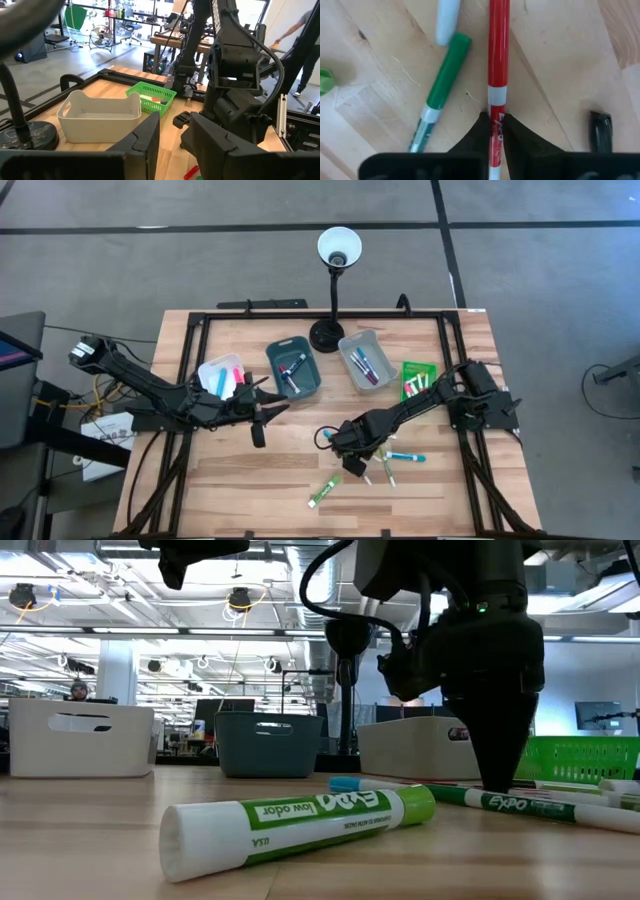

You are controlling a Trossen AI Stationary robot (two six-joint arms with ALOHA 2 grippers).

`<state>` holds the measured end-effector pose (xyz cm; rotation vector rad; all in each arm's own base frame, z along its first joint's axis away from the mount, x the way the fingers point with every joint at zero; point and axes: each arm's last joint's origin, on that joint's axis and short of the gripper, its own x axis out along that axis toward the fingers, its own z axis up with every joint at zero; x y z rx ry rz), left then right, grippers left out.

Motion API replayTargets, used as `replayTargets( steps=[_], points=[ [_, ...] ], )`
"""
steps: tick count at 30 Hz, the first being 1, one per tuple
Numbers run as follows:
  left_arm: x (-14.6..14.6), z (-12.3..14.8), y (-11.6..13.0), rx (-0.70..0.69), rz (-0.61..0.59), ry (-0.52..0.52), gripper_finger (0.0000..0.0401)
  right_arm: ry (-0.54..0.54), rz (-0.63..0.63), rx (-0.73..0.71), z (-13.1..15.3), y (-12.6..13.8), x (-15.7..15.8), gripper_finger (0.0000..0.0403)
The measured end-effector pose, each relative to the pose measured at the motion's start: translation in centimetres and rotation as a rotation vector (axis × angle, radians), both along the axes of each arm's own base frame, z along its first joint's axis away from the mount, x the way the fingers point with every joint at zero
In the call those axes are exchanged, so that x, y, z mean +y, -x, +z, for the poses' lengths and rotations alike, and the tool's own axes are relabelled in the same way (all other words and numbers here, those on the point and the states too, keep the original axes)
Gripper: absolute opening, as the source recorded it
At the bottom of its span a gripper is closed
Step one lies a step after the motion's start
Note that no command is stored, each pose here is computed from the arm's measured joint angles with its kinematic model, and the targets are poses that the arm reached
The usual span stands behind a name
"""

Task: Pick & Place Markers
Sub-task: Put the red small marker pen into the gray bin

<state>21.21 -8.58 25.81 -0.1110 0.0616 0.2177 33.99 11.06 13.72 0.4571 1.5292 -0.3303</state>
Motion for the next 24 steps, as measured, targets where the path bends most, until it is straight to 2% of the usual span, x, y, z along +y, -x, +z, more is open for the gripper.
replayTargets(
  steps=[2,5,10,13,15,20,24],
  points=[
    [0.0,0.0,0.0,-0.001,0.000,0.000,0.0104,0.019,-0.003,-0.014,0.9,-0.1,-0.4,0.0029],
    [0.0,0.0,0.0,0.000,0.000,0.000,0.0104,0.062,0.020,-0.120,4.7,-0.6,-1.2,0.0036],
    [0.0,0.0,0.0,-0.001,0.000,0.000,0.0104,0.280,-0.022,-0.152,9.3,0.7,-4.3,0.0013],
    [0.0,0.0,0.0,-0.001,0.000,0.000,0.0104,0.439,-0.157,-0.232,11.8,1.6,-7.2,0.0013],
    [0.0,0.0,0.0,0.000,0.000,0.000,0.0104,0.498,-0.250,-0.234,12.1,1.8,-9.4,0.0023],
    [0.0,0.0,0.0,-0.001,0.000,0.001,0.0104,0.521,-0.378,-0.213,11.9,1.9,-15.0,0.0042],
    [0.0,0.0,0.0,-0.001,0.000,0.000,0.0104,0.439,-0.377,-0.121,9.1,1.2,-18.7,0.0024]
  ],
)
